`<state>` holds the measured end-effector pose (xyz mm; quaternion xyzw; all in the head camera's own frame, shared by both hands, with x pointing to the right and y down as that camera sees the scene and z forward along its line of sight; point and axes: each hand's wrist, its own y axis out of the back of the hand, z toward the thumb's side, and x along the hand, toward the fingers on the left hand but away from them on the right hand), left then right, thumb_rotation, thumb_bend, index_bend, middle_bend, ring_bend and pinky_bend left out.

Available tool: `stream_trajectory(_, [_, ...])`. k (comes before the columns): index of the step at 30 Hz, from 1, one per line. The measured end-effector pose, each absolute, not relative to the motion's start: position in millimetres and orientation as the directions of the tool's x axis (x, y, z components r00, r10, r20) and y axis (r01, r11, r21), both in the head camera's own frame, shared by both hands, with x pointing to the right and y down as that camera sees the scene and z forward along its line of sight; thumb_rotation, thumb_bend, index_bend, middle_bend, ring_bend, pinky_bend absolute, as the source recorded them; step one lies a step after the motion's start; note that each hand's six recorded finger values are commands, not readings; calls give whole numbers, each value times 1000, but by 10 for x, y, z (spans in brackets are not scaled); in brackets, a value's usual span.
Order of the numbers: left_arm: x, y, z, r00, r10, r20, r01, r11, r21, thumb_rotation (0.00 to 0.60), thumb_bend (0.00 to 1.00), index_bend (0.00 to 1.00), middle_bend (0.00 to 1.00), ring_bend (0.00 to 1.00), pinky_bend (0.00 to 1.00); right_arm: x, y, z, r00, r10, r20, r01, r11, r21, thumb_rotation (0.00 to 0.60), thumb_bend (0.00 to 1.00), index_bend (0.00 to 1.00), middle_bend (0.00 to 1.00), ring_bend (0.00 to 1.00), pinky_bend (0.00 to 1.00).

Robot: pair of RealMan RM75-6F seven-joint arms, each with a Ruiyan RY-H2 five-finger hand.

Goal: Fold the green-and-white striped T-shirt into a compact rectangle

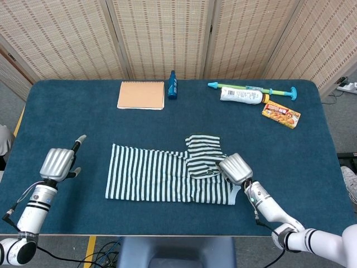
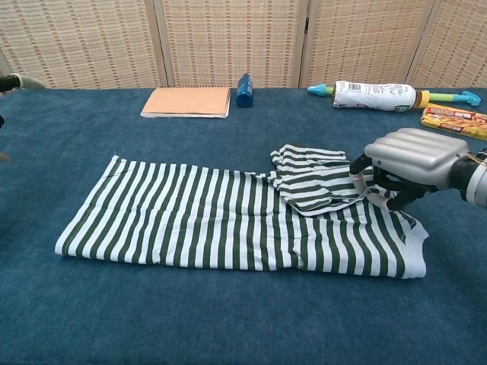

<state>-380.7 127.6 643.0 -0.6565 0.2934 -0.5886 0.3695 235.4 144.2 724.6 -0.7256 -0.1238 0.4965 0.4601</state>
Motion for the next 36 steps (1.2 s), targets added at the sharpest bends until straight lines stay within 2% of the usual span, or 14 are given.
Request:
stream_trajectory(22, [-3803,1333,6467,137,-808,573,58,-571,-819,600,267,0,858,774,974,2326,1560,7215,482,607,-631,-310,-555,-771,600,480,465,936,1000,1000])
stream_trajectory(28, [-3819,1344,6471,134,-806,576,58,-574,-817,600,267,0,858,774,974,2317,1538,7198,478,621,-622,-301,-550,-780,600,528,464,939,1000,1000])
stream_trajectory(36, [-3845,1354,6473,129,-807,576,56,-574,-817,600,267,0,858,774,974,2315,1536,7210,472,625,-622,-300,-549,-780,600,542,464,939,1000,1000])
